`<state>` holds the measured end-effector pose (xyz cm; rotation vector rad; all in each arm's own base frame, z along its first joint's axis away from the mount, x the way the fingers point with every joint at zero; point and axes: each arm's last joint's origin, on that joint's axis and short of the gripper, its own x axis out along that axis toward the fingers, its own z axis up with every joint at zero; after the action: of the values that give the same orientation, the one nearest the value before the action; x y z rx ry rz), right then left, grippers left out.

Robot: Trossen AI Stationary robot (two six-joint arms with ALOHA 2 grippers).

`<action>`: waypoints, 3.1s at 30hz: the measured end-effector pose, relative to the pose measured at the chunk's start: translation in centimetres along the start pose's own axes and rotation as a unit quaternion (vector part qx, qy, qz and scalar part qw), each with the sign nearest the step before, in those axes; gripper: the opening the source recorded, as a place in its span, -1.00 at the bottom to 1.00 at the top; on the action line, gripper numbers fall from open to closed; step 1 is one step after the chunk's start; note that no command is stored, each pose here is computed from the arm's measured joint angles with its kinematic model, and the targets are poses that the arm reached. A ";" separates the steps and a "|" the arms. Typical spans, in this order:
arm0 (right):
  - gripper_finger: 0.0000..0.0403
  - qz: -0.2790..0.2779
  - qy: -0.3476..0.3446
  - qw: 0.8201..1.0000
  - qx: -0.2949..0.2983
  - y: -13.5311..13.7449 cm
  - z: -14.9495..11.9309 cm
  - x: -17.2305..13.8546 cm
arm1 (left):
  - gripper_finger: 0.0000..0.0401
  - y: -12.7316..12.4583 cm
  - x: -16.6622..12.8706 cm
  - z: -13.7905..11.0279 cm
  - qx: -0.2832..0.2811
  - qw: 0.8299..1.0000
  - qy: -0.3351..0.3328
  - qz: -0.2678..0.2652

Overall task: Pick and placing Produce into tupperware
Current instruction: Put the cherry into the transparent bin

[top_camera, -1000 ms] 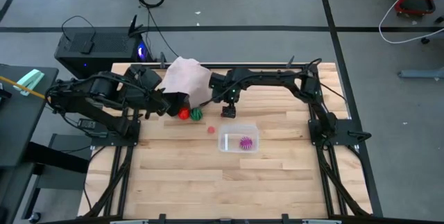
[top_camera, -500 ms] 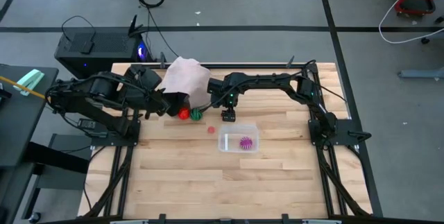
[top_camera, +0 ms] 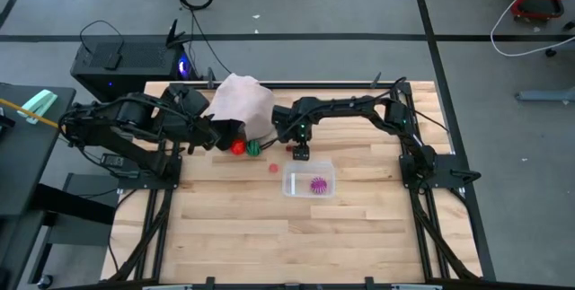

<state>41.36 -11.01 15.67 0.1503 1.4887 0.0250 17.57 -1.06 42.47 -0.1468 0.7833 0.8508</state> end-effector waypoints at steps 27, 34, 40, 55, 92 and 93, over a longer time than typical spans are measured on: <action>-0.42 -0.007 -0.024 0.999 0.027 -0.1 0.3 0.6 | -0.32 0.0 0.0 0.0 -0.009 1.000 0.000 0.000; -0.80 -0.007 -0.024 0.999 0.036 0.0 0.3 0.6 | -0.31 0.0 0.0 0.0 -0.009 1.000 0.000 0.000; -0.96 -0.001 -0.024 0.999 0.038 0.1 0.3 0.6 | -0.30 0.0 0.0 0.0 -0.009 1.000 0.000 0.000; -1.00 -0.008 -0.039 0.998 0.042 0.2 0.1 -1.2 | -0.30 0.0 0.0 0.0 -0.008 1.000 0.000 0.000; -1.00 0.094 0.137 0.962 0.215 11.7 -6.0 -9.1 | -0.33 0.0 0.0 0.0 -0.008 1.000 0.003 -0.004; -1.00 0.092 0.138 0.962 0.215 11.8 -6.0 -9.0 | -0.33 0.0 0.0 0.0 -0.008 1.000 0.003 -0.004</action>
<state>35.55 0.15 25.54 0.6598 1.7384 -0.1329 17.55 -1.08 42.47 -0.1663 0.7808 0.8502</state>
